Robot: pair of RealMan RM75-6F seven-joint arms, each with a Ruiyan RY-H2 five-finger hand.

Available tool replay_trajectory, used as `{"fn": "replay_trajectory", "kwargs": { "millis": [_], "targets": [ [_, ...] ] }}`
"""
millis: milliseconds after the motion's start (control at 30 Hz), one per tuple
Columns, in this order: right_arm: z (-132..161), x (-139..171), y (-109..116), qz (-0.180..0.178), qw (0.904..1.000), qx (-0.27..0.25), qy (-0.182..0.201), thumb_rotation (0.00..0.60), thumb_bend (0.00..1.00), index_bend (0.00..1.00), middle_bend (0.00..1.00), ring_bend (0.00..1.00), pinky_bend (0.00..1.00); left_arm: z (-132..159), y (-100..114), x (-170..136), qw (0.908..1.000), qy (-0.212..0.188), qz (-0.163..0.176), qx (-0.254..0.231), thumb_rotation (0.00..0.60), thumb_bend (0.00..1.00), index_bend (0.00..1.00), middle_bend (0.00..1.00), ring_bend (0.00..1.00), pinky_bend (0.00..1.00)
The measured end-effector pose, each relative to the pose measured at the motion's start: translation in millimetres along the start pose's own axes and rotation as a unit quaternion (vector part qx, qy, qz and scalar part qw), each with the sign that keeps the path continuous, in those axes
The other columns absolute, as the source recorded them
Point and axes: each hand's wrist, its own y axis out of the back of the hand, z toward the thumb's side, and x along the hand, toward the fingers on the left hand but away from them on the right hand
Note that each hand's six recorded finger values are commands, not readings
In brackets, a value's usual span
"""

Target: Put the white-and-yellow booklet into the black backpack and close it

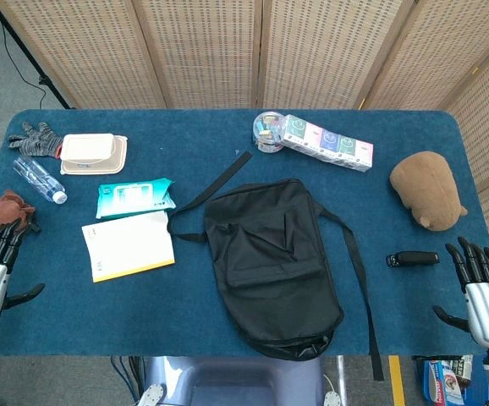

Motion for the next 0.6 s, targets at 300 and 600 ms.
{"fn": "replay_trajectory", "kwargs": {
  "millis": [300, 600],
  "targets": [
    [-0.8, 0.6, 0.5, 0.003, 1.0, -0.004, -0.001, 0.6, 0.0, 0.0, 0.0, 0.0, 0.0, 5.1, -12.7, 8.4, 0.9996, -0.013, -0.023, -0.003, 0.6, 0.02, 0.0, 0.0, 0.0, 0.0],
    [-2.6, -0.3, -1.6, 0.008, 0.9999, -0.007, -0.005, 0.6, 0.0, 0.0, 0.0, 0.0, 0.0, 55.1, -45.1, 36.8, 0.9951, -0.072, -0.06, -0.033, 0.6, 0.02, 0.0, 0.0, 0.0, 0.0]
  ]
}}
